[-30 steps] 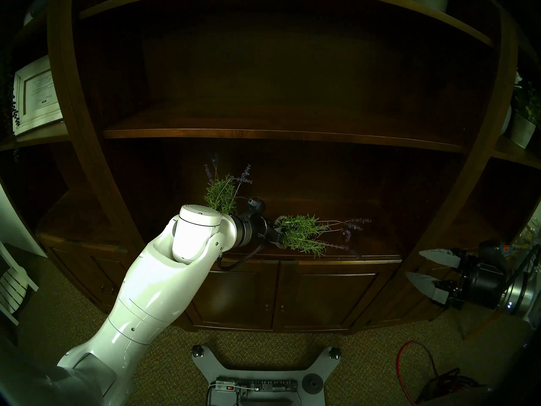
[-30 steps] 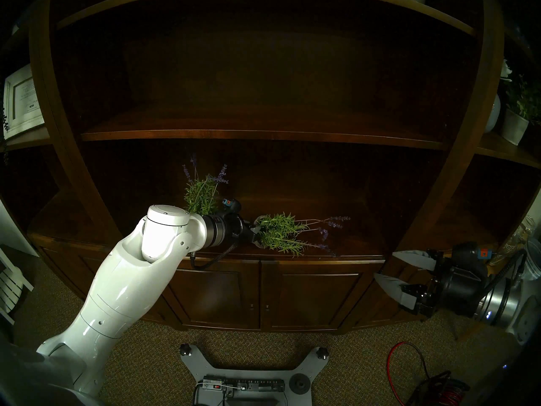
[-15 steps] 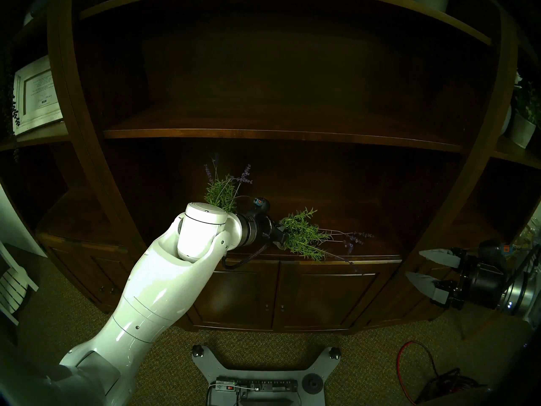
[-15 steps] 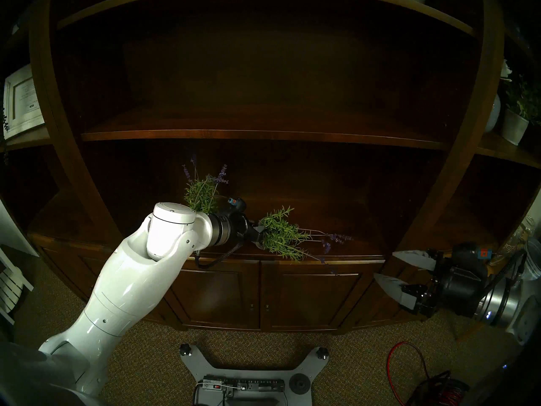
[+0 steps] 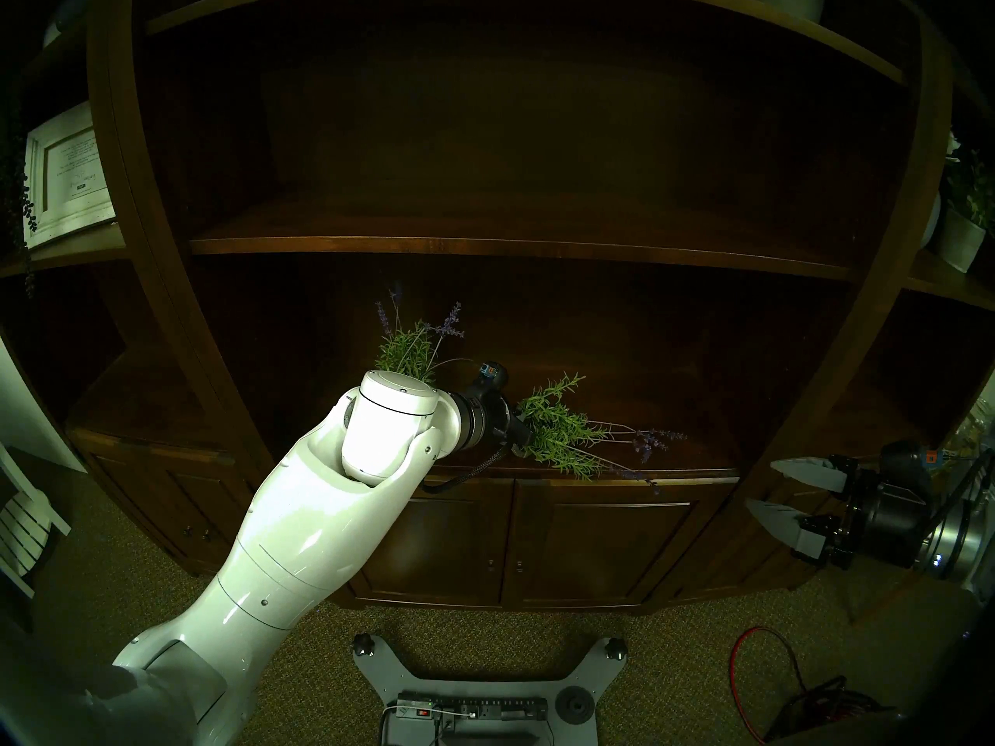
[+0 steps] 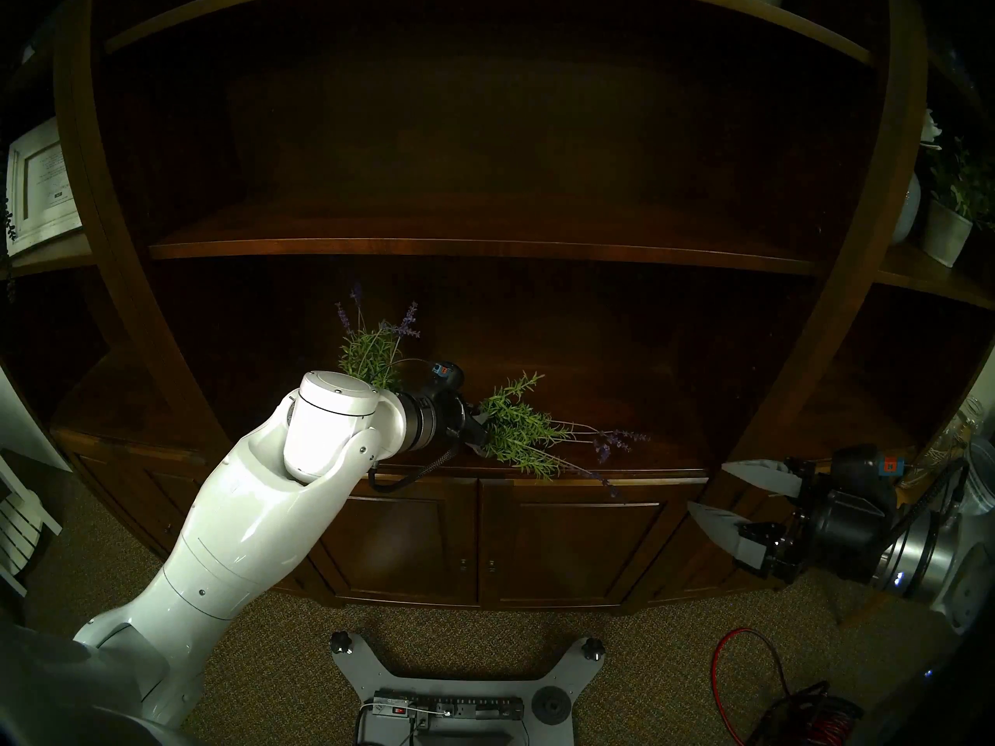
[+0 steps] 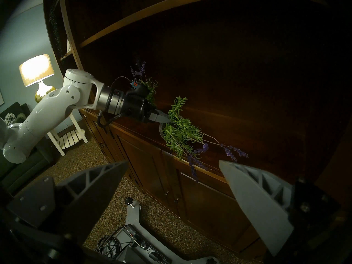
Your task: Place the fake decorative plant upright
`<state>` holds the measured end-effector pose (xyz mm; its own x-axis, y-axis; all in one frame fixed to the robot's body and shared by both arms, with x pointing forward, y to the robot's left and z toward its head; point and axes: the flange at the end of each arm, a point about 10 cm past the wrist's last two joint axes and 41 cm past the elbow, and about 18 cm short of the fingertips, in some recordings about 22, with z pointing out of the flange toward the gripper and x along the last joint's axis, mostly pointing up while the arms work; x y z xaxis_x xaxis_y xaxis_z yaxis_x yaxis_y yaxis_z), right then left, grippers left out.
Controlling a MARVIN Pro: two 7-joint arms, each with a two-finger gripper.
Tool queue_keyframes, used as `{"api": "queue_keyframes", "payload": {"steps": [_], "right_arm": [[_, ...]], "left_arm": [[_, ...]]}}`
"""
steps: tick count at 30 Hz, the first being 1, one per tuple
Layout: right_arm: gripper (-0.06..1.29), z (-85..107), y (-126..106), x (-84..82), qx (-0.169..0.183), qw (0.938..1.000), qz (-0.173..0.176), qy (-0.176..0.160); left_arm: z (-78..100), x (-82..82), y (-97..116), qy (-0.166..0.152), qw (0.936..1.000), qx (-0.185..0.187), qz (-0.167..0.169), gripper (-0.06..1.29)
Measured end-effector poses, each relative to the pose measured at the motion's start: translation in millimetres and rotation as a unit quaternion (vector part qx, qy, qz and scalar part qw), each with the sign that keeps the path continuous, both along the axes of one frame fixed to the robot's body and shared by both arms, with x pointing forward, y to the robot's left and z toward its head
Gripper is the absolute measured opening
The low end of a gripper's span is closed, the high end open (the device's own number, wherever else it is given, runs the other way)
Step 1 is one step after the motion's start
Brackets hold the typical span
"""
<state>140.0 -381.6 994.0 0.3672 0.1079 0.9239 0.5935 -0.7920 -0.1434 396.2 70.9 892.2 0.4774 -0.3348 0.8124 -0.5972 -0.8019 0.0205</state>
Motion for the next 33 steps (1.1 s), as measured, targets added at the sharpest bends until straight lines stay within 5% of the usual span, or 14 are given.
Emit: {"api": "queue_keyframes", "payload": {"steps": [10,17,33], "right_arm": [[1.24,0.0,0,0.0,0.000,1.0000,0.000,0.000],[1.24,0.0,0,0.0,0.000,1.0000,0.000,0.000],[1.24,0.0,0,0.0,0.000,1.0000,0.000,0.000]], "left_arm": [[-0.3,-10.7,-14,-0.009,0.9999,0.010,-0.005,0.08],[-0.3,-13.0,-15,0.009,0.9998,-0.016,-0.001,0.07],[-0.8,16.8,4,0.081,0.9908,-0.106,0.024,0.05]]}}
